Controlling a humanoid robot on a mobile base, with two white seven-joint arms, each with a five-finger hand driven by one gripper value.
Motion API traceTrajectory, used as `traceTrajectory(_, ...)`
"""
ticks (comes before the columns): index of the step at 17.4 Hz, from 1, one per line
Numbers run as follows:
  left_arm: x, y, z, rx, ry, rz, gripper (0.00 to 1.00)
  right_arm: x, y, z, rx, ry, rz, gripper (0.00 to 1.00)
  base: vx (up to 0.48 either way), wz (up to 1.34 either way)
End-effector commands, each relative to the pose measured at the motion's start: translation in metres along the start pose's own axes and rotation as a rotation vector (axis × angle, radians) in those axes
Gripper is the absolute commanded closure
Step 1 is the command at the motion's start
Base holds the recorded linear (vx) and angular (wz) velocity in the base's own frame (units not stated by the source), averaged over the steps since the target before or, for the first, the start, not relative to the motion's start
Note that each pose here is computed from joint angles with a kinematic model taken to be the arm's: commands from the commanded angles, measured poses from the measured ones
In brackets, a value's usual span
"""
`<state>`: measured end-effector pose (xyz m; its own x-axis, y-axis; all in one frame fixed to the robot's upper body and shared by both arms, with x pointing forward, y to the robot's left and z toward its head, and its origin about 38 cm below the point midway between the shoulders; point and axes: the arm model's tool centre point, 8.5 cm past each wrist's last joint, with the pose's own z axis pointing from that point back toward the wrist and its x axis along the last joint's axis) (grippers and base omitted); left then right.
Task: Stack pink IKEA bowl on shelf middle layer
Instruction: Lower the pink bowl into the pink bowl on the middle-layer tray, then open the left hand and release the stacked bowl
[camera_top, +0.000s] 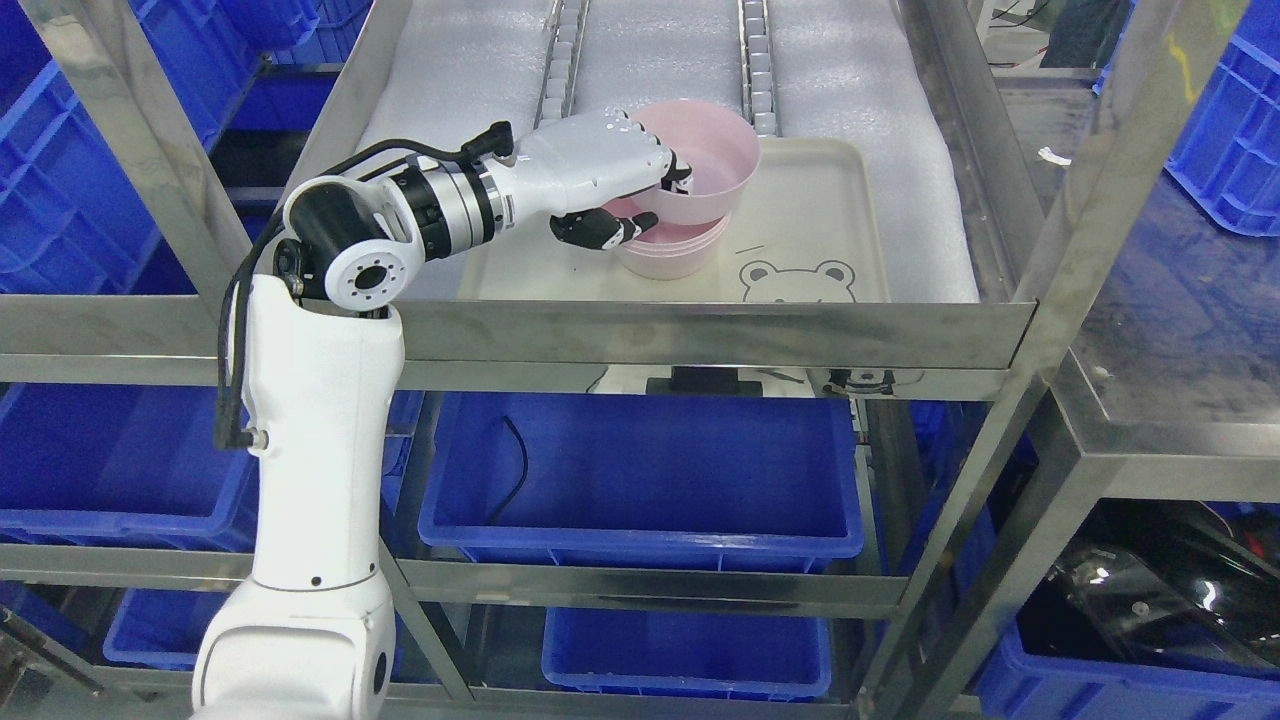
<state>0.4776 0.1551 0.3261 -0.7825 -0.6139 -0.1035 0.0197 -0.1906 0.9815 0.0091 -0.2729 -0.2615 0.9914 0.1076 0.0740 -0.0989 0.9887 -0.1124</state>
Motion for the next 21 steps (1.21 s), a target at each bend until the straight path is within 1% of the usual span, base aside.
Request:
traceTrajectory(1, -0.009, -0.009, 0.006, -0.069, 0.023, -0.022, 0.96, -0.009, -0.010, 0.000, -0.016, 0.006, 0.002, 0.00, 0.000, 0.00)
traceTrajectory(2, -0.009, -0.008, 0.006, -0.062, 0.023, -0.017, 0.94, -0.009, -0.010, 0.000, -0.016, 0.006, 0.002, 0.00, 0.000, 0.00)
traceTrajectory(4, -0.007, -0.006, 0.004, -0.041, 0.018, -0.002, 0.68, -0.009, -0.010, 0.000, -0.016, 0.006, 0.002, 0.00, 0.000, 0.00)
traceTrajectory(5, -0.005, -0.005, 0.002, -0.033, 0.013, 0.002, 0.65, -0.009, -0.010, 0.000, -0.016, 0.006, 0.002, 0.00, 0.000, 0.00)
traceTrajectory(6, -0.003, -0.003, -0.001, -0.023, 0.006, 0.003, 0.59, -0.009, -0.010, 0.000, -0.016, 0.006, 0.002, 0.00, 0.000, 0.00)
traceTrajectory(9, 0.006, 0.003, -0.009, 0.030, -0.023, 0.014, 0.30, -0.009, -0.010, 0.000, -0.016, 0.006, 0.002, 0.00, 0.000, 0.00)
traceTrajectory(10, 0.006, 0.003, -0.009, 0.036, -0.023, 0.015, 0.26, -0.009, -0.010, 0.000, -0.016, 0.006, 0.002, 0.00, 0.000, 0.00)
traceTrajectory(11, 0.006, 0.004, -0.009, 0.040, -0.022, 0.018, 0.20, -0.009, -0.010, 0.000, -0.016, 0.006, 0.002, 0.00, 0.000, 0.00)
traceTrajectory(12, 0.007, 0.005, -0.011, 0.056, -0.021, 0.033, 0.11, -0.009, -0.010, 0.000, -0.016, 0.006, 0.002, 0.00, 0.000, 0.00)
traceTrajectory(13, 0.001, 0.008, -0.006, 0.083, -0.004, 0.046, 0.03, -0.009, -0.010, 0.000, -0.016, 0.006, 0.002, 0.00, 0.000, 0.00)
traceTrajectory(14, -0.008, 0.011, 0.004, 0.127, 0.014, 0.076, 0.00, -0.009, -0.010, 0.000, -0.016, 0.006, 0.002, 0.00, 0.000, 0.00)
traceTrajectory(15, -0.010, 0.016, 0.009, 0.179, -0.011, 0.110, 0.00, -0.009, -0.010, 0.000, -0.016, 0.006, 0.002, 0.00, 0.000, 0.00)
traceTrajectory(17, -0.005, 0.029, 0.015, 0.306, -0.119, 0.247, 0.00, -0.009, -0.010, 0.000, -0.016, 0.006, 0.002, 0.00, 0.000, 0.00)
traceTrajectory(18, -0.006, 0.033, 0.018, 0.348, -0.148, 0.308, 0.00, -0.009, -0.010, 0.000, -0.016, 0.006, 0.002, 0.00, 0.000, 0.00)
traceTrajectory(21, 0.000, 0.045, 0.025, 0.473, -0.262, 0.409, 0.00, -0.009, -0.010, 0.000, -0.016, 0.006, 0.002, 0.00, 0.000, 0.00)
